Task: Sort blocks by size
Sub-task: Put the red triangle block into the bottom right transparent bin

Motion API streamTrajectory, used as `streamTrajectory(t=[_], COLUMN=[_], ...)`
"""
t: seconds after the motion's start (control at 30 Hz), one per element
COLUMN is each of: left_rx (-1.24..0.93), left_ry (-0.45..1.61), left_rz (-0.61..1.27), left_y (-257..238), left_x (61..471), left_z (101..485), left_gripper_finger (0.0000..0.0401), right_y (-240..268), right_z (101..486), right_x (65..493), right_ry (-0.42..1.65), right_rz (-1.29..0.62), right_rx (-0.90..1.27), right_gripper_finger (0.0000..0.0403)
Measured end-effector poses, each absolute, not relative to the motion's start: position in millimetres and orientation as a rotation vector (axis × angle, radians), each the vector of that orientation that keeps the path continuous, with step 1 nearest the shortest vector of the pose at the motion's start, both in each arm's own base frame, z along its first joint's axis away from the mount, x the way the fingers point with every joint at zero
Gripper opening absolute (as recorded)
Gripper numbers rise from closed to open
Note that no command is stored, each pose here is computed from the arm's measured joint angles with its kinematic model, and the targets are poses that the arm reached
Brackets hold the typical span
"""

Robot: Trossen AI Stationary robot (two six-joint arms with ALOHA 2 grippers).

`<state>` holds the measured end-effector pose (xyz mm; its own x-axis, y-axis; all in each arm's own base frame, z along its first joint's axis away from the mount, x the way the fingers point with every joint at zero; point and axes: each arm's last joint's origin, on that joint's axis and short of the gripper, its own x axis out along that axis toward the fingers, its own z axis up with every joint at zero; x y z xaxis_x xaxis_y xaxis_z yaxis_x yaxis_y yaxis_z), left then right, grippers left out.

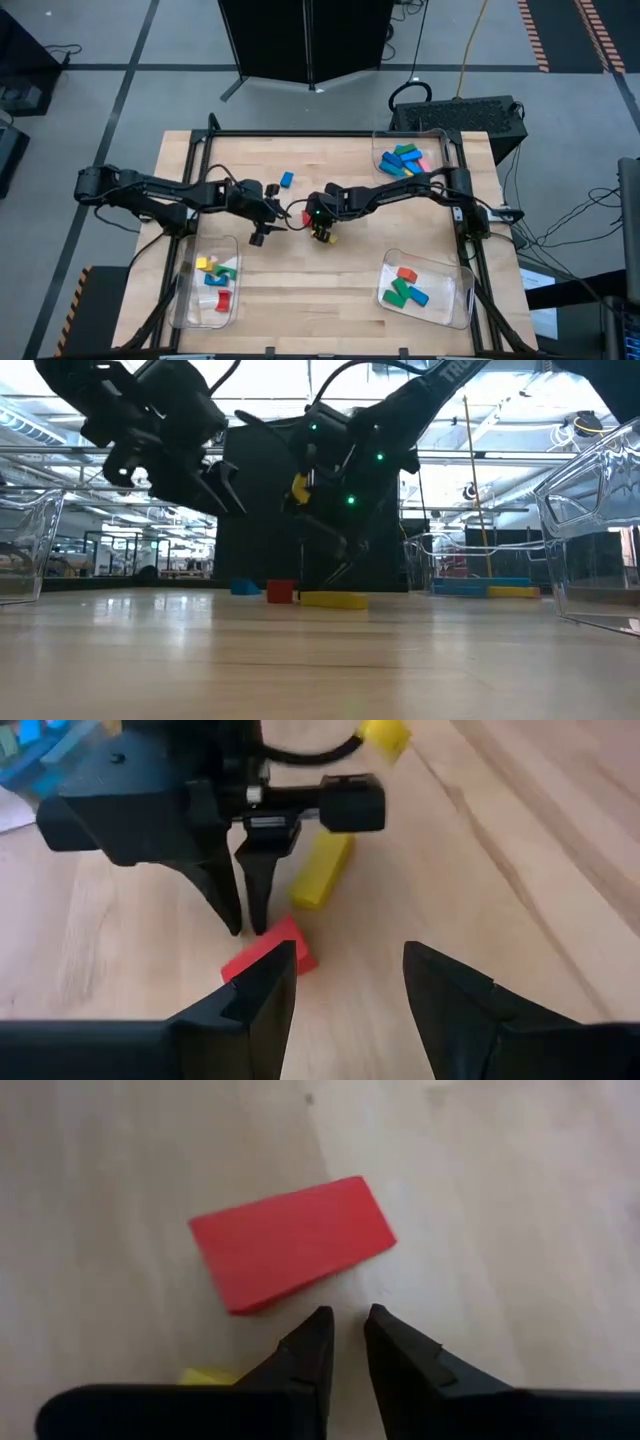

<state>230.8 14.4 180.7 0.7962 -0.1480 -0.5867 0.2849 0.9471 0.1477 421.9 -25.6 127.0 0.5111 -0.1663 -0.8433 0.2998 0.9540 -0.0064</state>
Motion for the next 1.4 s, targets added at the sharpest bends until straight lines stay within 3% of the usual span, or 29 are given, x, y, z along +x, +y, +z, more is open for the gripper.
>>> streamTrajectory(t=[0.37,0.6,0.83,1.4], left_rx=[0.295,0.351,0.338,0.517], left_ry=[0.680,0.673,0.763,0.901], left_rz=[-0.231,-0.232,-0.234,-0.331], left_y=[16,17,20,26], left_x=[238,246,268,302], left_z=[163,153,149,156], left_gripper_finger=[0.0187,0.0187,0.0187,0.0187], right_y=[1,0,-9,-17], right_z=[138,175,213,188], right_x=[424,413,392,376], right_ry=[0.967,0.936,0.956,1.054], right_rz=[-0.012,-0.153,-0.176,-0.209], right_rx=[-0.064,-0.133,-0.097,0.000], right_gripper_finger=[0.0054,0.0054,0.0054,0.0054])
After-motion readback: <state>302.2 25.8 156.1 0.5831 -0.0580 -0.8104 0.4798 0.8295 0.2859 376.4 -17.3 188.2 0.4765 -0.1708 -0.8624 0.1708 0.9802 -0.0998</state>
